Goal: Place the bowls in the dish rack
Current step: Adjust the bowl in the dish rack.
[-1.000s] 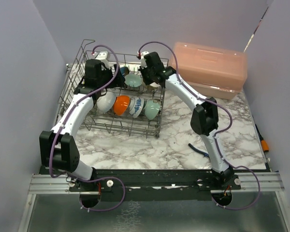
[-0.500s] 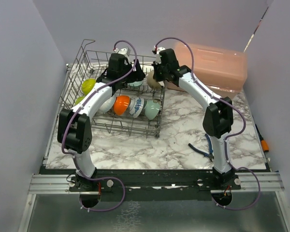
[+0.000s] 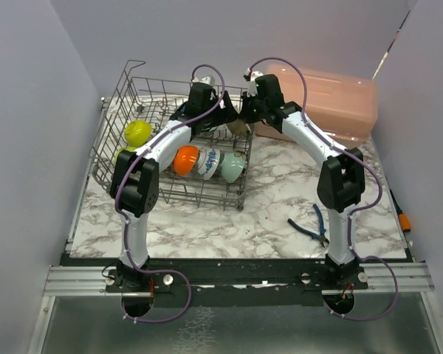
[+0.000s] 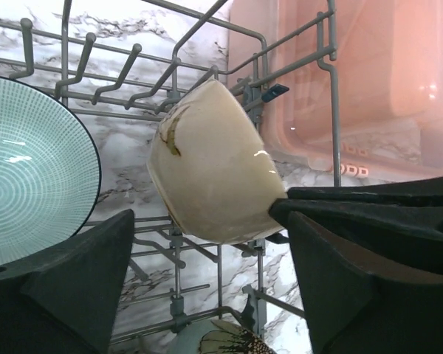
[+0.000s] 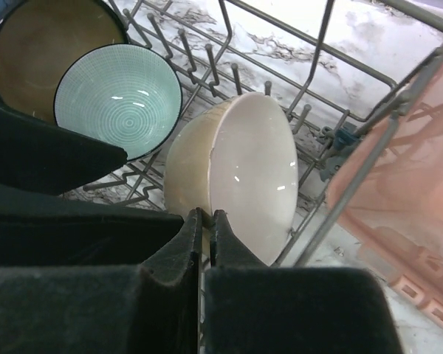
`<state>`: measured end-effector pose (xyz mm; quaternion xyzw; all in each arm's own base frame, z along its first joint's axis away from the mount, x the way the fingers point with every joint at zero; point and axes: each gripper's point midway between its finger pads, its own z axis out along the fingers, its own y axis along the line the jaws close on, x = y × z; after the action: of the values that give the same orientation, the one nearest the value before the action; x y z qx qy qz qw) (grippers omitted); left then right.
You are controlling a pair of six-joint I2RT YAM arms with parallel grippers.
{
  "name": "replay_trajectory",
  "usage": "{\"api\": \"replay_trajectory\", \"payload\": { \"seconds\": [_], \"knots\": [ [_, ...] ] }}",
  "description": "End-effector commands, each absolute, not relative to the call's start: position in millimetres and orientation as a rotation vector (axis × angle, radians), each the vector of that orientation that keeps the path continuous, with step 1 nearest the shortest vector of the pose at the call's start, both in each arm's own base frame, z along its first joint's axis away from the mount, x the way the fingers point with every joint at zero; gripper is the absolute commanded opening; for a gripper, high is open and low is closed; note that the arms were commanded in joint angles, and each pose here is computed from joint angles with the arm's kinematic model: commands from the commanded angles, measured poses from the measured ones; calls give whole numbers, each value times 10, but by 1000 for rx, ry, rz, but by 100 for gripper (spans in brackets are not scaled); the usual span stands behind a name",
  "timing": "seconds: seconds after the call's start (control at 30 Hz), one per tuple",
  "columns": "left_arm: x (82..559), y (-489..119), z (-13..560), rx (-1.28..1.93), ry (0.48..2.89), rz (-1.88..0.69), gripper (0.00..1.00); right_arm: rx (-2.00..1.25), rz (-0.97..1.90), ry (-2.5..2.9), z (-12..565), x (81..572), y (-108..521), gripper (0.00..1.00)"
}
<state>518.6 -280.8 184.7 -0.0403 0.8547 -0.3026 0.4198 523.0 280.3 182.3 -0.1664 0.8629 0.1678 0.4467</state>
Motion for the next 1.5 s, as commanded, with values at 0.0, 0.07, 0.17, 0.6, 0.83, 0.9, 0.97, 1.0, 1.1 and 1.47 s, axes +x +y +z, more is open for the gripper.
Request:
{"api": "replay_trajectory", "payload": {
  "seconds": [0.0, 0.07, 0.17, 0.6, 0.83, 0.9, 0.97, 1.0, 1.1, 1.47],
  "knots": [
    [5262, -2988, 1778, -201, 2157, -840, 89, -358, 410, 2181, 1744, 5207, 2514, 0],
    [5279, -3012, 1704, -232, 2168, -839, 90, -355, 426, 2178, 1741, 5197, 2529, 0],
    [5278, -3053, 1576, -256, 2201, -832, 92, -359, 438, 2184, 1716, 5190, 2540, 0],
    [5321, -3310, 1750, -318, 2135, -1024, 98, -450, 599, 2145, 1779, 4969, 2718, 0],
    [5264, -3327, 1686, -348, 2135, -1066, 98, -478, 663, 2118, 1813, 4856, 2771, 0],
    [5255, -3333, 1613, -350, 2150, -1063, 96, -483, 678, 2098, 1869, 4833, 2785, 1],
    [5257, -3341, 1573, -344, 2158, -1061, 92, -484, 687, 2078, 1942, 4822, 2792, 4],
    [5260, -3343, 1553, -344, 2161, -1059, 89, -482, 686, 2069, 1986, 4814, 2785, 6],
    [5270, -3333, 1537, -332, 2160, -1039, 78, -470, 671, 2045, 2100, 4788, 2739, 13],
    [5346, -3216, 1751, -204, 2119, -887, 45, -381, 569, 2049, 2289, 4634, 2430, 24]
  ]
}}
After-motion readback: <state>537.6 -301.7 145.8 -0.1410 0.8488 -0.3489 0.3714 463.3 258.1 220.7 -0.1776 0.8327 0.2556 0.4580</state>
